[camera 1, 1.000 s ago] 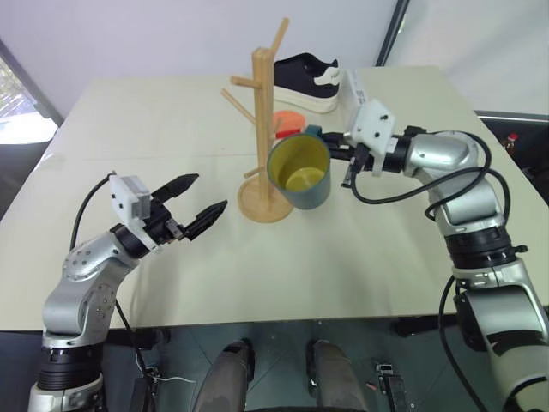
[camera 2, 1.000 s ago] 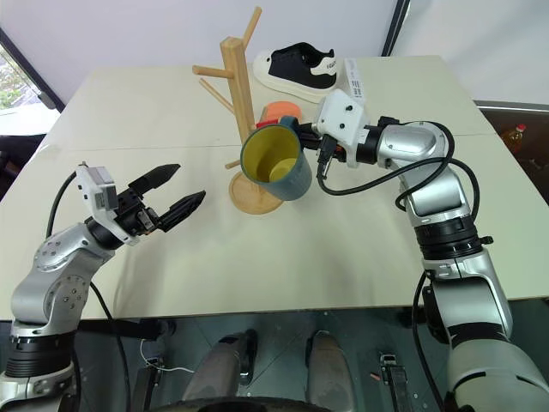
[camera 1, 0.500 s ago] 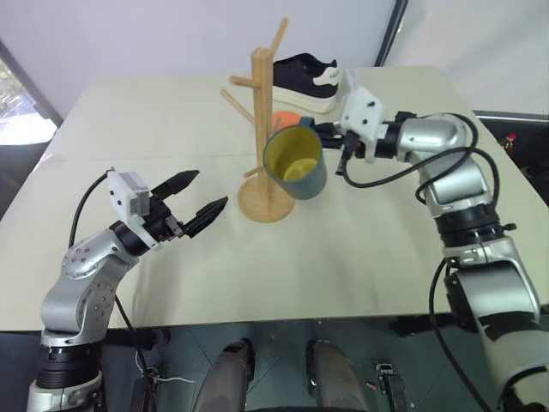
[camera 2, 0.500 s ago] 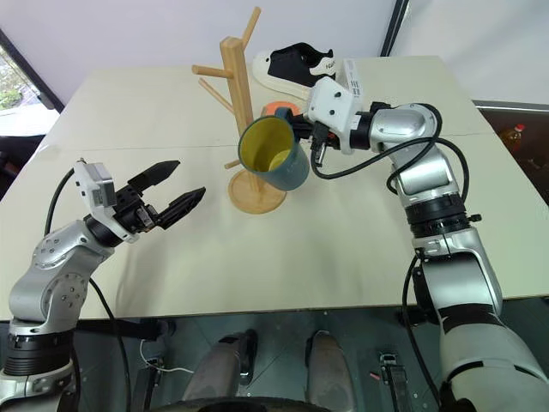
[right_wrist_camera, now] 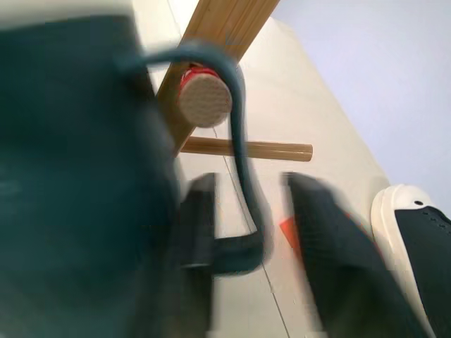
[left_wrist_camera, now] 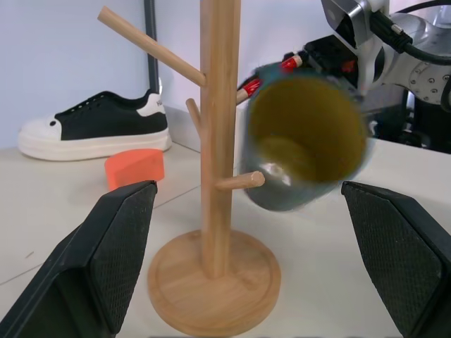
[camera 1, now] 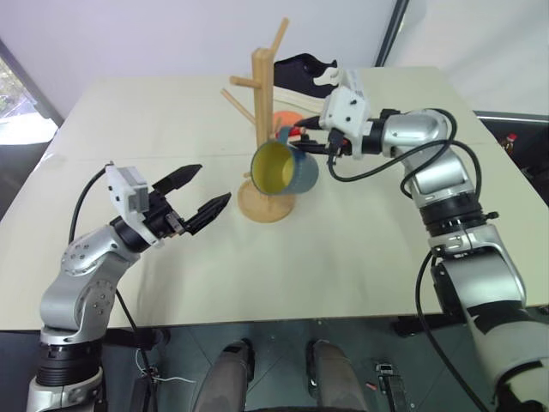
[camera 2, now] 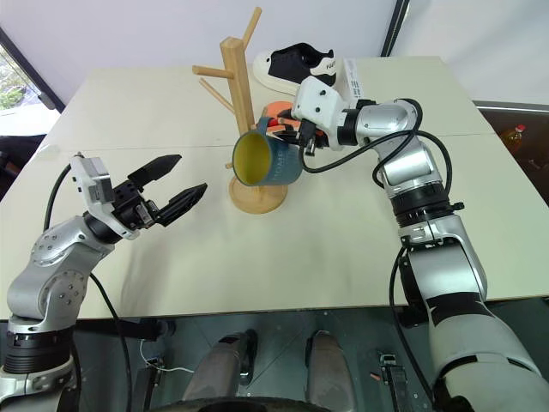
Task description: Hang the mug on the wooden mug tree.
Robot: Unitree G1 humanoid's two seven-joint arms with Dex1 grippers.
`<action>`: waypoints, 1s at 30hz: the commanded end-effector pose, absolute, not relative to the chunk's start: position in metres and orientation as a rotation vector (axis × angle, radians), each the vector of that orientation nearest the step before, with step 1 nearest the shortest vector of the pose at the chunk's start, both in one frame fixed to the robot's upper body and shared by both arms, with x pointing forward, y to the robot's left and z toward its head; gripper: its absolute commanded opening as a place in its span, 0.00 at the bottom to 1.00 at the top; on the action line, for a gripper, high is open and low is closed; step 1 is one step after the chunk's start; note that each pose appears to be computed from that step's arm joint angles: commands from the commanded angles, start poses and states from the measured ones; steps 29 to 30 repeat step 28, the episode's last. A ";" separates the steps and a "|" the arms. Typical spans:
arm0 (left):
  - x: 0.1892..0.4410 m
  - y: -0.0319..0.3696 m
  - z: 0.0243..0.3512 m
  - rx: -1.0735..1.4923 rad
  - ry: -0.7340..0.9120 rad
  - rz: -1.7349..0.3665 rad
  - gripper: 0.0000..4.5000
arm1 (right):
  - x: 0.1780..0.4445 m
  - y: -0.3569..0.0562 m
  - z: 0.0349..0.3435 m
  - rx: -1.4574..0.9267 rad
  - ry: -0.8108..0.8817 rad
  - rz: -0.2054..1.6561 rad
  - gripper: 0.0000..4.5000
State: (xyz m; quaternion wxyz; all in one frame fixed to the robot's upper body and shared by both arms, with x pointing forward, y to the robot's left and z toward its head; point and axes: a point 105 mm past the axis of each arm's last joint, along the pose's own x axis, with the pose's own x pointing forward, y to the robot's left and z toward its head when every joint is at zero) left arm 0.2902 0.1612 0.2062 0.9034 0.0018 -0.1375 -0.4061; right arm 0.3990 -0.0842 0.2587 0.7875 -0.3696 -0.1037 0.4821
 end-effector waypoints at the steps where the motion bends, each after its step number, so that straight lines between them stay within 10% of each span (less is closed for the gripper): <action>1: 0.284 0.159 0.220 0.028 -0.335 -0.855 1.00 | 0.395 -0.096 0.284 -0.843 -0.306 0.983 0.69; 9: 0.288 0.166 0.214 0.018 -0.297 -0.799 1.00 | 0.387 -0.171 0.294 -0.648 -0.330 0.782 0.69; 16: 0.322 0.216 0.170 0.026 -0.186 -0.411 1.00 | 0.382 -0.223 0.227 -0.285 -0.271 0.533 0.69; 30: 0.328 0.254 0.116 -0.006 -0.081 -0.153 1.00 | 0.366 -0.214 0.146 -0.082 -0.172 0.439 0.69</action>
